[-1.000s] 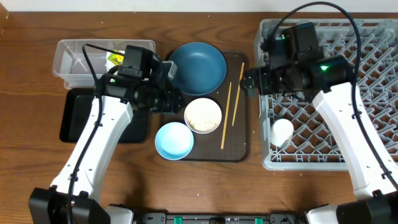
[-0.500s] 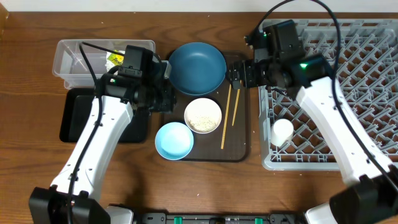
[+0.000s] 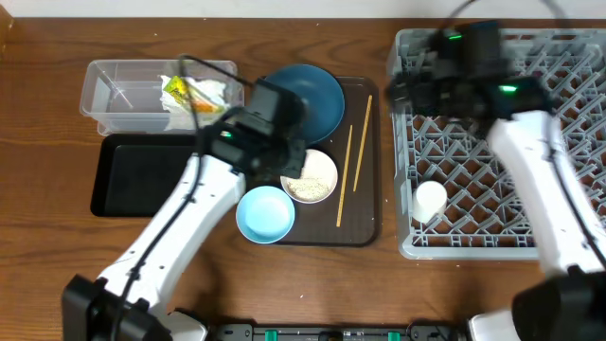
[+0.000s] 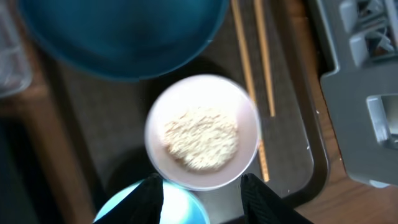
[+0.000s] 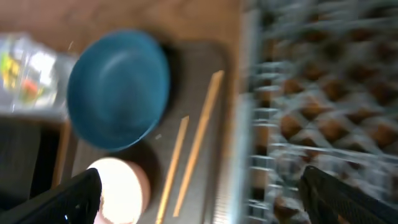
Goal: Sort waste into correct bins and load items into the dishwasher rack
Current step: 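Grasp the rim of the pink rice bowl with the left gripper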
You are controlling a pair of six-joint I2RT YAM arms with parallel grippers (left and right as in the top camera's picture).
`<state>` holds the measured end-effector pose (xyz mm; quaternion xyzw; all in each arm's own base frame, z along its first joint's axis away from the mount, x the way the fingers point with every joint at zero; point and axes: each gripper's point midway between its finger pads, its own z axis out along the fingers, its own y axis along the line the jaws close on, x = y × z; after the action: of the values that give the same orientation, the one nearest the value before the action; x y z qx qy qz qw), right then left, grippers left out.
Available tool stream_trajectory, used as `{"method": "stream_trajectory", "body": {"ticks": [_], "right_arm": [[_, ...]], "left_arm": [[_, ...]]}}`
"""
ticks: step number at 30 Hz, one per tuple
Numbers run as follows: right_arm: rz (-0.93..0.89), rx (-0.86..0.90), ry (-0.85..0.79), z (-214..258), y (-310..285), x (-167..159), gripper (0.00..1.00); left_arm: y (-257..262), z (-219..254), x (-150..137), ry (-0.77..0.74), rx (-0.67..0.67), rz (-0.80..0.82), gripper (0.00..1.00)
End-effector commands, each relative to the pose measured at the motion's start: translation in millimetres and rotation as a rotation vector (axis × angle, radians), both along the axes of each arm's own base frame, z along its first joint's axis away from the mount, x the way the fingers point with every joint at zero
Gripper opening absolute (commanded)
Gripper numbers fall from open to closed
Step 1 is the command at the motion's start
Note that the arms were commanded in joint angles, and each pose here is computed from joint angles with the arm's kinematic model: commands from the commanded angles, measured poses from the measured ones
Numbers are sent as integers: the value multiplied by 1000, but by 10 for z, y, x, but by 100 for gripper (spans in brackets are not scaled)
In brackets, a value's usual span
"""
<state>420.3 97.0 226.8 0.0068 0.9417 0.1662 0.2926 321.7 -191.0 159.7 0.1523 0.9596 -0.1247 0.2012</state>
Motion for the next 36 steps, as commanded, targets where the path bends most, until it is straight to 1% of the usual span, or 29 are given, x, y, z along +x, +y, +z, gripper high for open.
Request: {"method": "stream_trajectory", "body": {"ticks": [1,4,6,10,15,18,21,27,34,36], "right_arm": [[-107,23,-92,448,-390,-66,99],[-173,24,-100,551,-653,-160,99],[-194,22,-92,573,-735,-226,99],[-208,15,-47,523,-783,-343,99],[-214,-10,-2,441,-811,-428,99],[-199,-22,9,417,-809,-460,99],[-182,-35,16,400,-808,-483,99],[-167,-46,23,384,-806,-506,99],[-161,-50,38,362,-805,-538,99],[-160,-50,42,355,-799,-547,99]], "left_arm": [[-193,-142,64,-17,56,-33,44],[-449,-289,43,3,92,-122,44],[-570,-354,48,32,124,-150,44],[-801,-508,40,106,179,-198,44],[-1044,-811,-91,178,234,-255,44],[-1036,-933,-121,208,258,-182,44],[-994,-976,-89,217,265,-93,44],[-872,-984,29,175,308,42,44],[-837,-1193,-11,215,341,61,44],[-819,-1266,-32,230,356,60,43]]}}
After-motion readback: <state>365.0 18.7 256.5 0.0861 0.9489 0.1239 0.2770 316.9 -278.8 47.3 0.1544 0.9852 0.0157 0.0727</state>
